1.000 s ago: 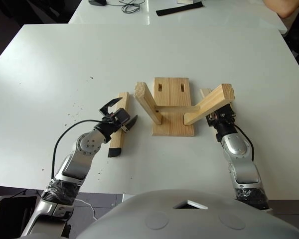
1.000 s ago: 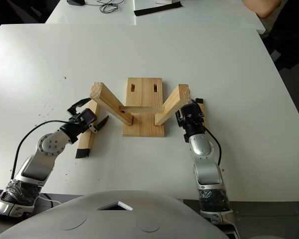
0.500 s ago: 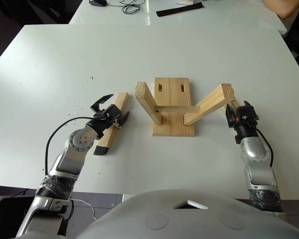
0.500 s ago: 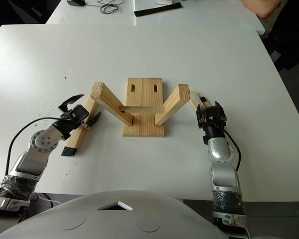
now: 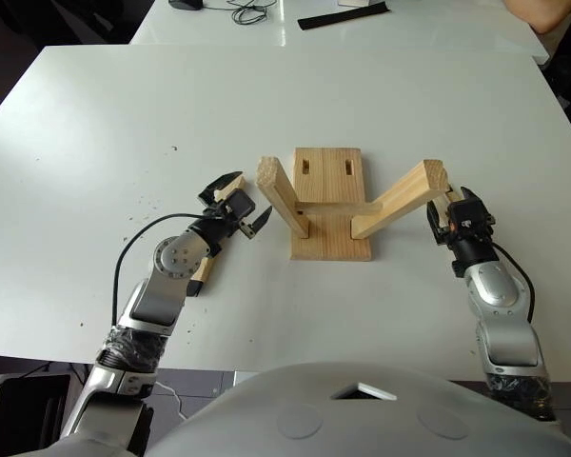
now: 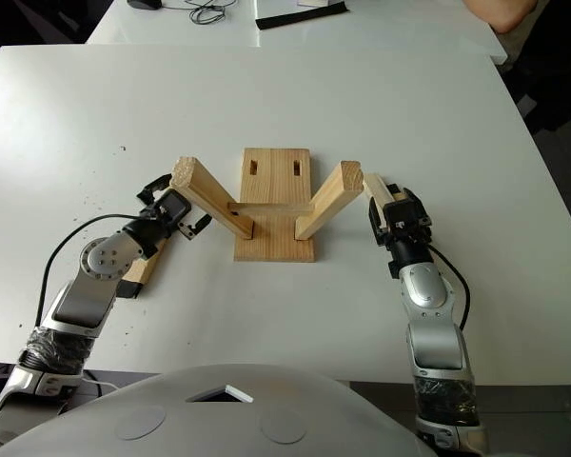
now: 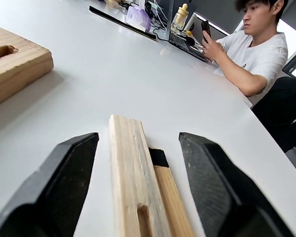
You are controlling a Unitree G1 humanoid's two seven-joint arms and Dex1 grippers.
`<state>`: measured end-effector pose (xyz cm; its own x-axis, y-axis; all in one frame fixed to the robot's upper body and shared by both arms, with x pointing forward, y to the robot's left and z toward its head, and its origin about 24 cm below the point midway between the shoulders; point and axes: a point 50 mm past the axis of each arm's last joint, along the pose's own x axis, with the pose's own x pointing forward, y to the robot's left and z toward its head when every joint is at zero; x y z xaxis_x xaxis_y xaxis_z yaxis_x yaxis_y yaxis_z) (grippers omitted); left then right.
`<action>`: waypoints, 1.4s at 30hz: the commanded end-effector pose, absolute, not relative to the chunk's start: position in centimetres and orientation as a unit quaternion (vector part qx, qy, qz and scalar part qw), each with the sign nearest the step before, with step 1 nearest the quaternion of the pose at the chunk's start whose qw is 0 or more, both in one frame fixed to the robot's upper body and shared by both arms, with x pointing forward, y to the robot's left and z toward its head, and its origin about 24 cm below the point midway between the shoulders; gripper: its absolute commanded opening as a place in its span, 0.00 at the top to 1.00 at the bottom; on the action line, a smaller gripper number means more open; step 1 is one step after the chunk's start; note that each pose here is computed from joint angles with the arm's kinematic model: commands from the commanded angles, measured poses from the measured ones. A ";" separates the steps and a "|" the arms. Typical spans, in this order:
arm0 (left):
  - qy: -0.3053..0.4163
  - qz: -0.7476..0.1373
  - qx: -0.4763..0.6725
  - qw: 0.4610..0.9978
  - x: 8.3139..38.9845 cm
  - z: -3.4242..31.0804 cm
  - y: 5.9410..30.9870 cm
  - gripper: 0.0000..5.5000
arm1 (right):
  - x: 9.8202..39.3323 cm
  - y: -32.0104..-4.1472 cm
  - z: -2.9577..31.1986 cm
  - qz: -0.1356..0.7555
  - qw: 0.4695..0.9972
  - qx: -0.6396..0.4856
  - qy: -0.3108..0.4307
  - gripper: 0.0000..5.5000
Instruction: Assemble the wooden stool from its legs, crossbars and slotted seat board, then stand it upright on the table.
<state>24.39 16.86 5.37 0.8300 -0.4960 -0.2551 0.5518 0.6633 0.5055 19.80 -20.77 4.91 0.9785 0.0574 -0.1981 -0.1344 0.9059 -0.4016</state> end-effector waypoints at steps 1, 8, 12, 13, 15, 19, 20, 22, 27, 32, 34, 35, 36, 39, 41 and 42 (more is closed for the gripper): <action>0.023 -0.271 0.305 0.913 26.7 6.6 16.8 0.13 | 18.1 -18.8 5.6 0.194 0.944 -0.238 0.120 0.45; -0.007 -0.288 0.302 0.909 27.4 6.9 15.4 0.13 | 14.6 -17.3 6.7 0.392 0.861 -0.274 0.172 0.45; 0.001 -0.314 0.275 0.909 25.4 5.5 13.7 0.13 | 14.2 -16.7 7.1 0.420 0.849 -0.263 0.180 0.45; 0.005 -0.318 0.270 0.909 25.0 5.2 13.4 0.13 | 14.0 -16.4 7.0 0.429 0.846 -0.258 0.183 0.45; 0.009 -0.329 0.265 0.906 24.2 4.6 12.8 0.13 | 13.6 -15.8 6.7 0.445 0.841 -0.244 0.189 0.45; 0.011 -0.343 0.269 0.900 23.3 4.2 12.5 0.13 | 14.1 -15.2 5.9 0.431 0.848 -0.241 0.190 0.45; 0.011 -0.342 0.270 0.900 23.3 4.2 12.6 0.13 | 14.3 -15.3 5.7 0.418 0.853 -0.245 0.192 0.45; 0.013 -0.333 0.268 0.904 23.3 4.3 12.9 0.13 | 14.3 -15.9 5.2 0.392 0.862 -0.251 0.202 0.45; 0.008 -0.343 0.269 0.900 22.6 4.7 12.7 0.13 | 14.7 -17.1 4.0 0.338 0.881 -0.245 0.222 0.45; -0.018 -0.377 0.268 0.886 22.4 5.7 11.1 0.13 | 15.9 -17.6 3.0 0.288 0.900 -0.238 0.224 0.45; -0.024 -0.385 0.264 0.884 22.4 6.0 10.6 0.13 | 16.8 -17.5 3.0 0.263 0.912 -0.230 0.214 0.45; -0.025 -0.388 0.263 0.883 22.3 6.2 10.5 0.13 | 17.3 -17.3 3.0 0.253 0.918 -0.226 0.207 0.45; -0.026 -0.391 0.262 0.882 22.2 6.3 10.3 0.13 | 17.7 -17.1 3.1 0.246 0.922 -0.221 0.201 0.45; -0.026 -0.399 0.257 0.880 22.2 6.5 10.0 0.13 | 19.1 -16.8 3.1 0.215 0.936 -0.208 0.187 0.45; -0.024 -0.405 0.251 0.879 22.1 6.5 9.6 0.13 | 19.8 -16.8 3.1 0.193 0.943 -0.203 0.180 0.45; -0.024 -0.409 0.249 0.878 22.1 6.5 9.4 0.13 | 20.2 -16.9 3.1 0.180 0.947 -0.200 0.178 0.45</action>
<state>22.18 10.11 6.26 0.6882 -0.7067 -0.1640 0.6827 0.5544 0.4760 19.12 -16.76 2.82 0.8428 0.3122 -0.4384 -0.4657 0.8315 -0.3030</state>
